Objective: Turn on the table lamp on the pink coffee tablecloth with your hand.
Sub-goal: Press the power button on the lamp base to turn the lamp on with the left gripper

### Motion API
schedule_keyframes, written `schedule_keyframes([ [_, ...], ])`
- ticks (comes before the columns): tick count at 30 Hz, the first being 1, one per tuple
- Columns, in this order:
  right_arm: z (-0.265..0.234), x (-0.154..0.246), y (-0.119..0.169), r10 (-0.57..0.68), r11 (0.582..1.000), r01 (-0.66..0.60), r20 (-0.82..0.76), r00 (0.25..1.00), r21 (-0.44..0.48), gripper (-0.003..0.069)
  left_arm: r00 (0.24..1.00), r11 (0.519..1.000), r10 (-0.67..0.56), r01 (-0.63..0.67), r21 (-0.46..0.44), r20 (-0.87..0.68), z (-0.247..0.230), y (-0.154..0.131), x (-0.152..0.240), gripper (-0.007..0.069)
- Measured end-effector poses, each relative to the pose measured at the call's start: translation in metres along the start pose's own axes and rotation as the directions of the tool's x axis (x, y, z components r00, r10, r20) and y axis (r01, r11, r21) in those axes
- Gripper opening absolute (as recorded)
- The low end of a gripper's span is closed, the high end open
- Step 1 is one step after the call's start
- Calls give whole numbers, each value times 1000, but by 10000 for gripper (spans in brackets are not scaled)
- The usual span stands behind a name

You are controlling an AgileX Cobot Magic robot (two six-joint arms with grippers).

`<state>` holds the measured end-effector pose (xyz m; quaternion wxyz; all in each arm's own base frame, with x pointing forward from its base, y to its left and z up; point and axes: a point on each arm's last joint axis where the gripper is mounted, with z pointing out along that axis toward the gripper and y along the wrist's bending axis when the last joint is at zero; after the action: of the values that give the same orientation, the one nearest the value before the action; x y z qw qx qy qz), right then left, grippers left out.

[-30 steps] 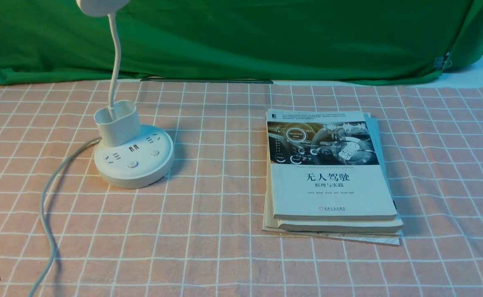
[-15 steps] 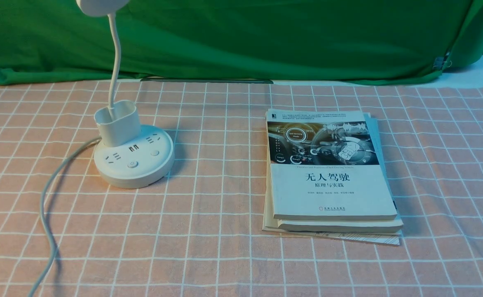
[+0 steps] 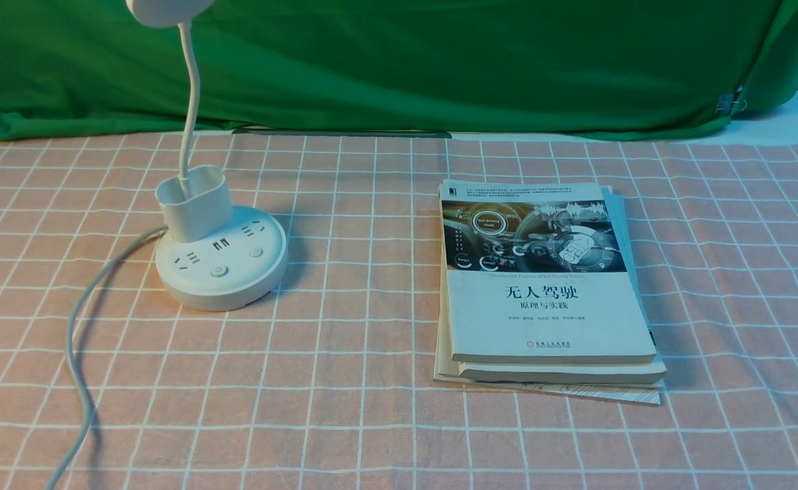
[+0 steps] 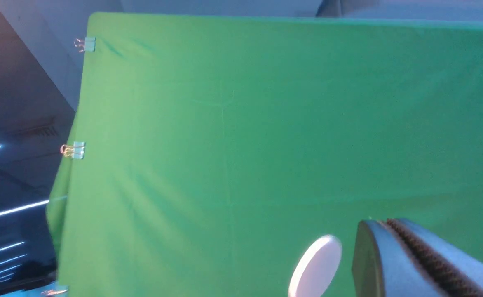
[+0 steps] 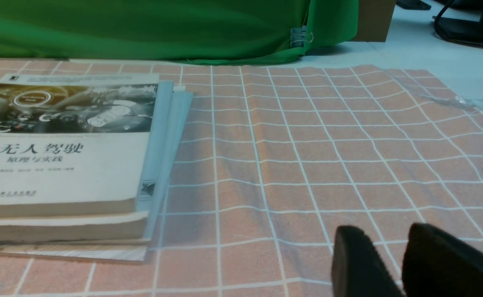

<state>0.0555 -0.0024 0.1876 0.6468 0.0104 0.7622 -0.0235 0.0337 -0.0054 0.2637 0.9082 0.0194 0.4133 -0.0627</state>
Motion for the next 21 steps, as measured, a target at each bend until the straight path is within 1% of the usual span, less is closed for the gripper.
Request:
schedule_keyframes([
  [1, 0, 0, 0, 0, 1000, 0, 0, 1000, 0, 239, 998, 998, -55, 55, 3, 22, 0, 0, -2, 22],
  [2, 0, 0, 0, 0, 1000, 0, 0, 1000, 0, 239, 988, 990, -144, 144, 14, 57, 0, 0, -5, 22],
  [3, 0, 0, 0, 0, 1000, 0, 0, 1000, 0, 239, 967, 970, -242, 240, 28, 82, 0, -1, -9, 22],
  [4, 0, 0, 0, 0, 1000, 0, 0, 1000, 0, 239, 953, 957, -290, 288, 36, 88, 1, -1, -12, 22],
  [5, 0, 0, 0, 0, 1000, 0, 0, 1000, 0, 239, 949, 953, -303, 301, 39, 88, 2, -1, -13, 22],
  [6, 0, 0, 0, 0, 1000, 0, 0, 1000, 0, 239, 922, 925, -379, 375, 61, 78, 6, -3, -21, 22],
  [7, 0, 0, 0, 0, 1000, 0, 0, 1000, 0, 239, 910, 911, -411, 408, 66, 51, 11, -4, -28, 22],
  [9, 0, 0, 0, 0, 1000, 0, 0, 1000, 0, 239, 904, 903, -427, 428, 40, -22, 19, -6, -40, 22],
  [10, 0, 0, 0, 0, 1000, 0, 0, 1000, 0, 239, 896, 903, -429, 430, -23, -115, 26, -5, -47, 22],
  [11, 0, 0, 0, 0, 1000, 0, 0, 1000, 0, 239, 884, 903, -427, 410, -125, -189, 33, -1, -50, 22],
  [12, 0, 0, 0, 0, 1000, 0, 0, 1000, 0, 239, 879, 903, -429, 415, -110, -205, 33, -1, -50, 22],
  [13, 0, 0, 0, 0, 1000, 0, 0, 1000, 0, 239, 837, 907, -414, 343, -246, -359, 43, 5, -49, 22],
  [14, 0, 0, 0, 0, 1000, 0, 0, 1000, 0, 239, 809, 906, -410, 307, -292, -422, 46, 8, -43, 22],
  [15, 0, 0, 0, 0, 1000, 0, 0, 1000, 0, 239, 746, 905, -399, 227, -360, -533, 50, 11, -36, 22],
  [16, 0, 0, 0, 0, 1000, 0, 0, 1000, 0, 239, 696, 893, -390, 126, -432, -603, 53, 14, -27, 22],
  [17, 0, 0, 0, 0, 1000, 0, 0, 1000, 0, 239, 610, 906, -376, 82, -415, -698, 55, 16, -18, 22],
  [18, 0, 0, 0, 0, 1000, 0, 0, 1000, 0, 239, 539, 908, -365, 26, -418, -759, 58, 18, -7, 22],
  [19, 0, 0, 0, 0, 1000, 0, 0, 1000, 0, 239, 491, 908, -364, -4, -420, -791, 60, 19, 1, 22],
  [20, 0, 0, 0, 0, 1000, 0, 0, 1000, 0, 239, 480, 908, -364, -10, -420, -798, 61, 19, 3, 22],
  [21, 0, 0, 0, 0, 1000, 0, 0, 1000, 0, 239, 422, 907, -366, -38, -420, -830, 64, 19, 13, 22],
])
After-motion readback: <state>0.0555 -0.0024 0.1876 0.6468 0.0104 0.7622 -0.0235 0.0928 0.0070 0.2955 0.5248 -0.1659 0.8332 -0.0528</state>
